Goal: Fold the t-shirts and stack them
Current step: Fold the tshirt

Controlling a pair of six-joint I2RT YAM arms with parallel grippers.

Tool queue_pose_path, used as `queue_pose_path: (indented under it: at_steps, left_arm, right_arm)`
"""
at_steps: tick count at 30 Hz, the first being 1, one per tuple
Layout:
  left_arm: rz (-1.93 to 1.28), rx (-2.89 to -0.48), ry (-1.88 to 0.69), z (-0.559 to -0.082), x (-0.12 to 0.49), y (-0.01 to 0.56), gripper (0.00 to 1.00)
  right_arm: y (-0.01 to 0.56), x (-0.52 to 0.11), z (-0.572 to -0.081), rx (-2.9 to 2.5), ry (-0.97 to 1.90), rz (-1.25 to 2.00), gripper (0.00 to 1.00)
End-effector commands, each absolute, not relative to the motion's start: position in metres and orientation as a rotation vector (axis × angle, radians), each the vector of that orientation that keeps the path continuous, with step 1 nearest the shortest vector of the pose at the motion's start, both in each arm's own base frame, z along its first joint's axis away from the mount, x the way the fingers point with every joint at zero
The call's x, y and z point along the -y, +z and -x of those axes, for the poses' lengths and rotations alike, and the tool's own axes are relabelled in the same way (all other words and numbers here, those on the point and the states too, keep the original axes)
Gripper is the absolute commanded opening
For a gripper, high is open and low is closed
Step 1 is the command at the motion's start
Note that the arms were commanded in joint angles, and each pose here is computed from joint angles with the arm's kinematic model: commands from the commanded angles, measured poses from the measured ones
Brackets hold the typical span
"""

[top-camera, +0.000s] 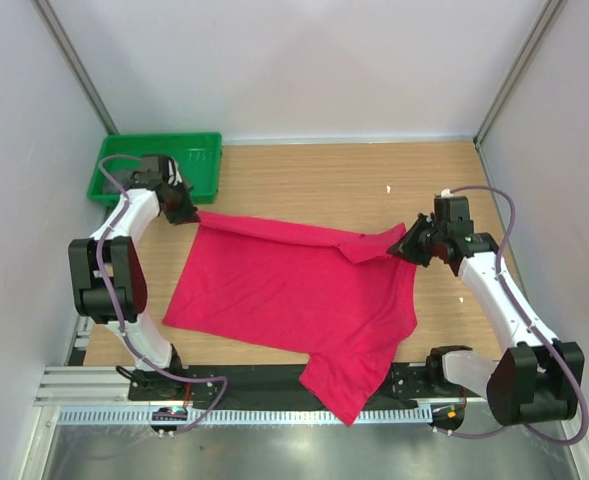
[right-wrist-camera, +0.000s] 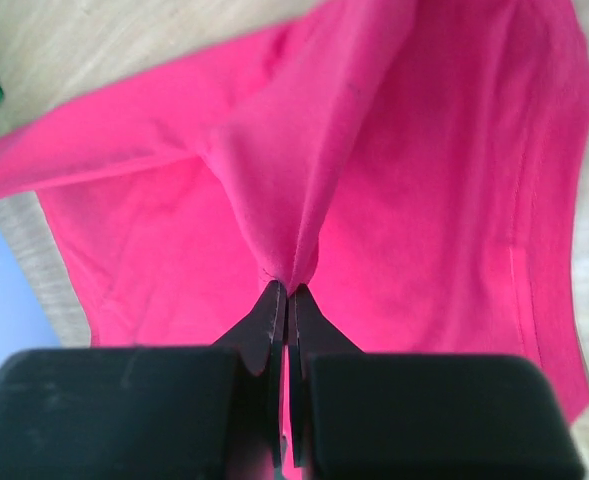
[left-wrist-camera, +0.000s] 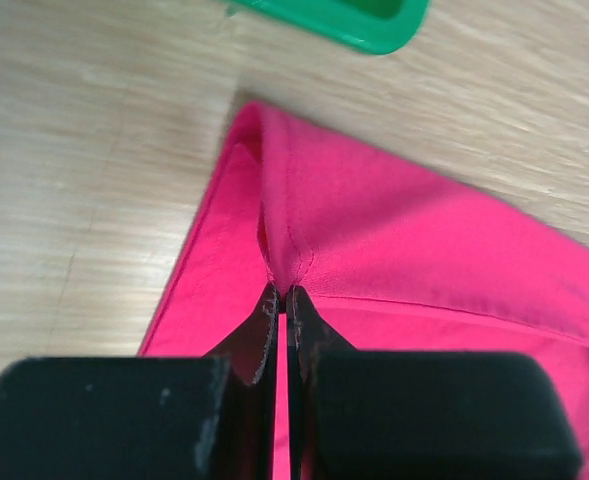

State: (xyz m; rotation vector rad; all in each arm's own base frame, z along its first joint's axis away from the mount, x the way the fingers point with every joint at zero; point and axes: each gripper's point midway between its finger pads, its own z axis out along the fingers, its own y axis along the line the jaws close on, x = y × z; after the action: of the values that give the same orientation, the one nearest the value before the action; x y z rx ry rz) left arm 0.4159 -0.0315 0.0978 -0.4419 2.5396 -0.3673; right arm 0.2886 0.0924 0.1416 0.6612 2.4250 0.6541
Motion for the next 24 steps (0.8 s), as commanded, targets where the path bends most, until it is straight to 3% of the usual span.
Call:
queue_pose_path:
  at_steps: [1, 24]
  left_arm:
    - [0.482, -2.564, -0.297, -0.401, 0.015, 0.105, 0.00]
    - [0.527, -2.768, -0.236, -0.365, 0.012, 0.049, 0.00]
  right_arm:
    - [0.146, -0.097, -0.266, -2.439, 0.692, -0.704, 0.03]
    - [0.102, -0.096, -0.218, -2.554, 0.677, -0.749, 0.04]
